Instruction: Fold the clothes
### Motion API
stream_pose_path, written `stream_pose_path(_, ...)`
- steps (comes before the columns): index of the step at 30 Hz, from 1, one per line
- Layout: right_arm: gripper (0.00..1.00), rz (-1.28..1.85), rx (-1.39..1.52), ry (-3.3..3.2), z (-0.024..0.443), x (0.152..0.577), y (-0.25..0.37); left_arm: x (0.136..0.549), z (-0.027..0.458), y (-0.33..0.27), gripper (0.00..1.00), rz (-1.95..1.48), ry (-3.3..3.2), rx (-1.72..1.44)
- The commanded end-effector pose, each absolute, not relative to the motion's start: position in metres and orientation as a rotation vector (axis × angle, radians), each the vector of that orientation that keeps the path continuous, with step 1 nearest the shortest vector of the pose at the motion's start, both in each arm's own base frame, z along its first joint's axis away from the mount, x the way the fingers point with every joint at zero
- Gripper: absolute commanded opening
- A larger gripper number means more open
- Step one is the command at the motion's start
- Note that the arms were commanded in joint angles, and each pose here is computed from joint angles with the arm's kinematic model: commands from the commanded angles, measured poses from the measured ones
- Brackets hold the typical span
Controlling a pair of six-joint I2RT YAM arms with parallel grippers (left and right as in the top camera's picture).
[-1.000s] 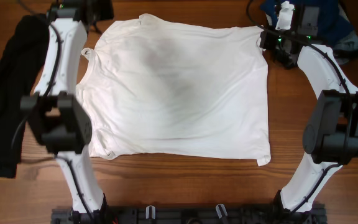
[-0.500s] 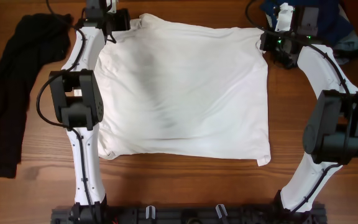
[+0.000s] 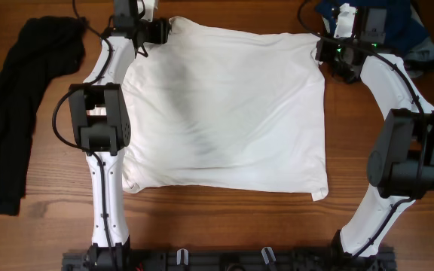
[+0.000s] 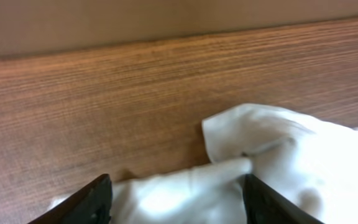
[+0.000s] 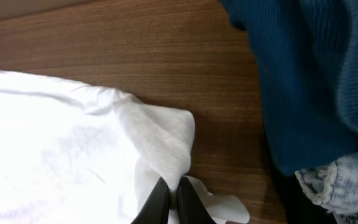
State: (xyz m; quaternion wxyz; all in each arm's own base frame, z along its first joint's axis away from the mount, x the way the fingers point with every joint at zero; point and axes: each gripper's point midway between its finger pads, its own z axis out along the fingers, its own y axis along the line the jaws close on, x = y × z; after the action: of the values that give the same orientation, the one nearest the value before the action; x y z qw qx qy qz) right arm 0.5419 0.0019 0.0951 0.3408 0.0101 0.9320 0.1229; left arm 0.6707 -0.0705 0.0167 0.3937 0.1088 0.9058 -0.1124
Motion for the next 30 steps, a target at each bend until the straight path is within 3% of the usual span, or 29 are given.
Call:
stream_pose_path(1,0.04,0.288,0.014,2.417,0.097,0.545,-0.001,0.676,-0.014,-0.063,0.43,-0.172,2.283,0.4)
stream_pose_path(5,0.04,0.272,0.02,2.414,0.097,0.546,-0.003,0.682,-0.009,-0.064,0.04,-0.16,2.247,0.413)
stream_pose_path(8,0.04,0.255,0.025,2.413,0.097,0.547,-0.005,0.688,0.01,-0.06,0.04,-0.139,2.208,0.401)
stream_pose_path(12,0.04,0.254,0.021,2.399,0.1,0.55,-0.005,0.699,0.093,-0.038,0.04,-0.096,2.095,0.315)
stream_pose_path(18,0.04,0.28,-0.005,2.326,0.131,0.552,0.0,0.674,0.172,-0.021,0.04,-0.077,2.103,0.284)
stream_pose_path(24,0.04,0.366,-0.037,2.342,0.177,0.518,0.014,0.592,0.209,-0.023,0.04,-0.12,2.343,0.284)
stream_pose_path(30,0.05,0.471,-0.001,2.594,0.144,0.464,0.025,0.491,0.176,-0.008,0.04,-0.095,2.784,0.143)
